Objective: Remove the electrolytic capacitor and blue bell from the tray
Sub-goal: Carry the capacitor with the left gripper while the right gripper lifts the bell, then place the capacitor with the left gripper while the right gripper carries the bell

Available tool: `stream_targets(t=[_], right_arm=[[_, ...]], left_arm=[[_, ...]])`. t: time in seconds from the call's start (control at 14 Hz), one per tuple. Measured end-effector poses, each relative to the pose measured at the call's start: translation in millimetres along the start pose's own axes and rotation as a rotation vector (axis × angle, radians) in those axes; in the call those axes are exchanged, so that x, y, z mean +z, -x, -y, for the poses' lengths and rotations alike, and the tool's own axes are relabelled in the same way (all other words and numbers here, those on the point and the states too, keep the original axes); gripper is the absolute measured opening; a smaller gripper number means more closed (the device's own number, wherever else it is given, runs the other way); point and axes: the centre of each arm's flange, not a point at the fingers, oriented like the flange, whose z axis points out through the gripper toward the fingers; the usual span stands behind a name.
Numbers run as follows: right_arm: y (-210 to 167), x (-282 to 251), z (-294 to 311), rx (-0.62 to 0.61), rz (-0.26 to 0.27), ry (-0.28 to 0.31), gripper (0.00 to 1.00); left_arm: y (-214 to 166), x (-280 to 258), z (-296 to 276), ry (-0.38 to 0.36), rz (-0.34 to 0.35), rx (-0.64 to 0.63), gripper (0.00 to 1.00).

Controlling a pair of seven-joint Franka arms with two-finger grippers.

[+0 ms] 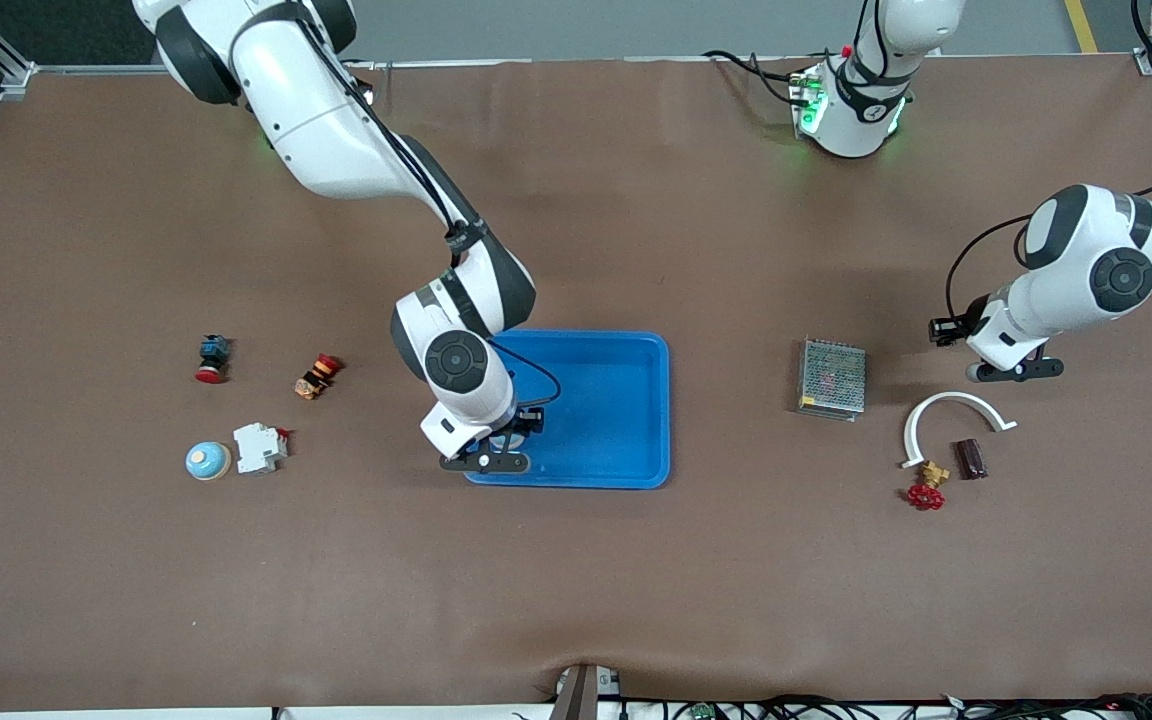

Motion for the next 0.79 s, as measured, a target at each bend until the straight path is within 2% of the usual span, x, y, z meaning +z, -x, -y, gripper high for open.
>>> stream_targets(t=[0.43, 0.79], right_arm=[[6.1, -116.9, -33.4, -0.24, 0.093, 0.037, 0.67], [0.8, -165.5, -133.2, -0.421, 0.114, 0.039, 0.67]], left_arm=[[-4.1, 17.8, 9.3, 0.021, -0.031, 0.017, 0.34], [-11.0, 19.3, 22.5, 0.018, -0.063, 0.009, 0.34]])
